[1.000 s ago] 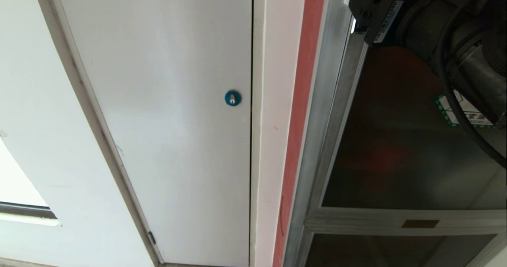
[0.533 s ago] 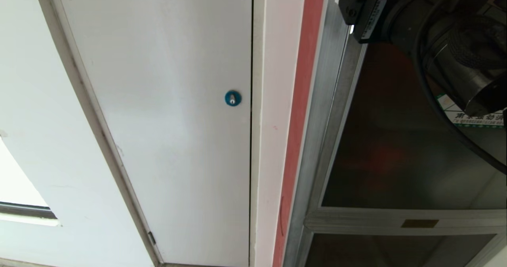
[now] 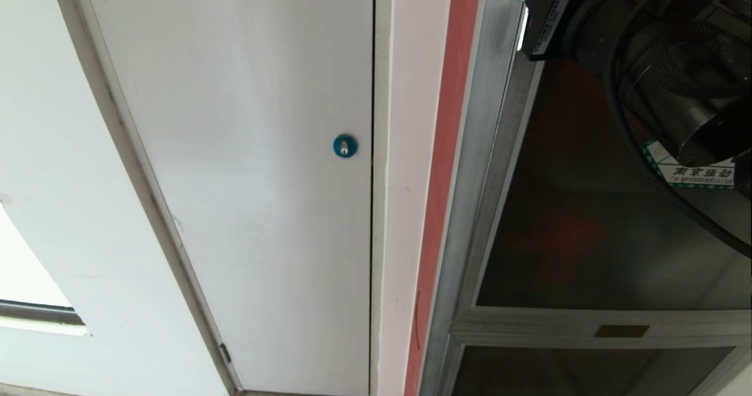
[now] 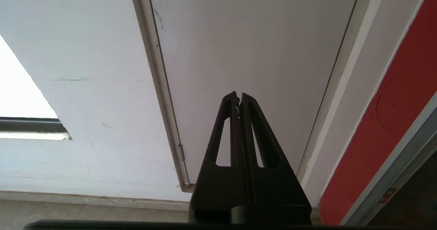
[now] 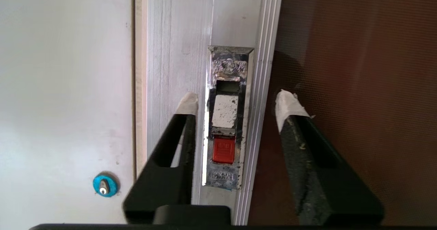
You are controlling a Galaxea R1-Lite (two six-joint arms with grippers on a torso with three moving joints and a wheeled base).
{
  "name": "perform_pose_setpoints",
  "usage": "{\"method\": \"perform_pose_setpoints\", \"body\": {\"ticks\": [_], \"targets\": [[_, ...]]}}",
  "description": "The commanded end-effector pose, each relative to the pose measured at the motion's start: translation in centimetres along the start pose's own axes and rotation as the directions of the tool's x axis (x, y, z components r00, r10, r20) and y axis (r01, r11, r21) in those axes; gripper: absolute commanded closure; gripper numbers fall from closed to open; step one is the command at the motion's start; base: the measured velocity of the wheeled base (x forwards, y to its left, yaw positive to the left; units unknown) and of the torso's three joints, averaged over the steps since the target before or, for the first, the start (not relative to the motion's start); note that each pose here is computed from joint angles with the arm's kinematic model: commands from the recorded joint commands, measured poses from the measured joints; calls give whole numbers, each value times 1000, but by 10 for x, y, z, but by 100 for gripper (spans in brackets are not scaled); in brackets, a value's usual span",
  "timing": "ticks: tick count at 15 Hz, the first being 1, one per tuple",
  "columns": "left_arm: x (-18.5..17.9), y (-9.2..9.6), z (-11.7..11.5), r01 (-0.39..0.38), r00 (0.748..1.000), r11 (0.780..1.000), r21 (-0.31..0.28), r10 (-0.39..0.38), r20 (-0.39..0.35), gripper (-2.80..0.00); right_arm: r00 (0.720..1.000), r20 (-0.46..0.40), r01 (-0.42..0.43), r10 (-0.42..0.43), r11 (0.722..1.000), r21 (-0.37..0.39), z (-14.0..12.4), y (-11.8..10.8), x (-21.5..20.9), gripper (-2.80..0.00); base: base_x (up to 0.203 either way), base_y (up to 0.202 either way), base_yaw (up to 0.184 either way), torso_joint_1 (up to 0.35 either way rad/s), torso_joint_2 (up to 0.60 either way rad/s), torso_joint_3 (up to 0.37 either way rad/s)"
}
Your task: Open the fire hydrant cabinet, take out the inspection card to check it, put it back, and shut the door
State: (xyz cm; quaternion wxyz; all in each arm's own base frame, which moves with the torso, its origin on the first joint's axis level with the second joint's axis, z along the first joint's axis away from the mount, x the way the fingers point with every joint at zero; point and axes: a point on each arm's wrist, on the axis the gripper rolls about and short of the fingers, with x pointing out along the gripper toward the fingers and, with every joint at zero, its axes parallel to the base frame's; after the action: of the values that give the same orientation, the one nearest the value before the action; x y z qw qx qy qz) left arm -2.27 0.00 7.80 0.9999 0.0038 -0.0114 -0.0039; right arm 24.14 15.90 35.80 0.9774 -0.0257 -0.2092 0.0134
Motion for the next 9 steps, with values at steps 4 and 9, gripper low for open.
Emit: {"method": "perform_pose_setpoints", "body": {"ticks": [4, 9], "targets": [[1, 0, -3, 0, 1000, 1000, 0, 0, -12, 0, 1000, -8, -4, 4, 1000, -7, -3, 2, -1, 0, 0, 0, 0, 0, 0, 0], [1, 0, -3, 0, 1000, 1000, 0, 0, -12, 0, 1000, -12, -16, 16, 1000, -7, 3, 1, -6, 0, 0, 0, 0, 0, 0, 0]]}}
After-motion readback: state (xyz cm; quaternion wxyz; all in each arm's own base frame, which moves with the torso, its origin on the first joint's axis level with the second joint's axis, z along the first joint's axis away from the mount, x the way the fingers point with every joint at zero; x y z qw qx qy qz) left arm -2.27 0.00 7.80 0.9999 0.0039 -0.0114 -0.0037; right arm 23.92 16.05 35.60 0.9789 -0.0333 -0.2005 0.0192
